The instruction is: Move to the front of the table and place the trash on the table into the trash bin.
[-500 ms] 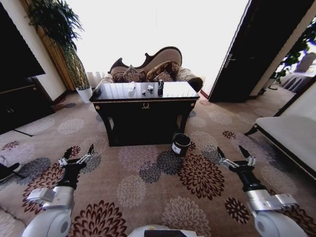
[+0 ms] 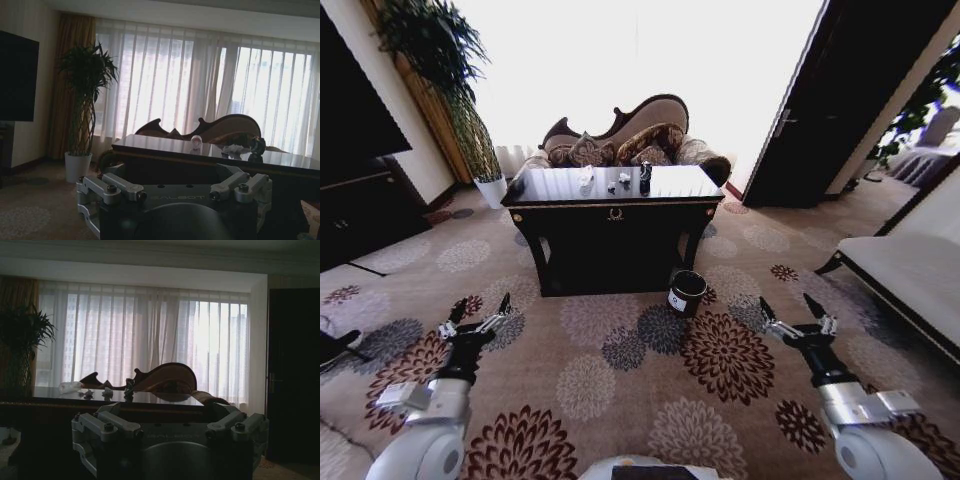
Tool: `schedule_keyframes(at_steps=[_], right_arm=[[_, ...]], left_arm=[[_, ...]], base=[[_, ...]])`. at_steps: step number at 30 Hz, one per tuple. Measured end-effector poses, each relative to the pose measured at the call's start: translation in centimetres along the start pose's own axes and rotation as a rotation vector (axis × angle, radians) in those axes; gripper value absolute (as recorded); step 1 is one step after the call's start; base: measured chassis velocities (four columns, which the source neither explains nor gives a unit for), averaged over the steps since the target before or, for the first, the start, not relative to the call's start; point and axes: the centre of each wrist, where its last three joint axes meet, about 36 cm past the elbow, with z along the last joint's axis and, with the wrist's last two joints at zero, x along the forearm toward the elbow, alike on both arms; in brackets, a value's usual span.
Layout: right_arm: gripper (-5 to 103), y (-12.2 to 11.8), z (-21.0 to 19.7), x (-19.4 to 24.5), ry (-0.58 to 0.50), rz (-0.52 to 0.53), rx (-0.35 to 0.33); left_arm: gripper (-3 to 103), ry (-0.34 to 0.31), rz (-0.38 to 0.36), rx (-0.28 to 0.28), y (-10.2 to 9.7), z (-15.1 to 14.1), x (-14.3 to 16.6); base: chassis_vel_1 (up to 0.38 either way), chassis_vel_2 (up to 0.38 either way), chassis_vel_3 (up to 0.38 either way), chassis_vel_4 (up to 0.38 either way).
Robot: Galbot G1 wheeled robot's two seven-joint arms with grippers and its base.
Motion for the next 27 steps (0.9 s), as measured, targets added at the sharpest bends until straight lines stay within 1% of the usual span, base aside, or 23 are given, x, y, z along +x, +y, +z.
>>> schedule_keyframes(at_steps=[9, 18, 27], right_arm=[[100, -0.28, -0.18, 0.09, 0.002, -0.009, 0.011], [100, -0.16, -0.10, 0.15, 0.004, -0.012, 0.008], [100, -0.22, 0.04, 0.12, 0.005, -0.009, 0.007]], left_arm=[[100, -0.003, 0.002, -0.001, -0.06, -0.10, 0.08], [100, -0.009, 0.004, -0.005, 0.13, -0.27, -0.01], [100, -0.009, 0.005, -0.003, 0.13, -0.16, -0.08]], base=[[0.000, 0.000, 0.000, 0.000], [-0.006, 0.006, 0.003, -0.003], [-0.118, 0.151, 0.126, -0.158]])
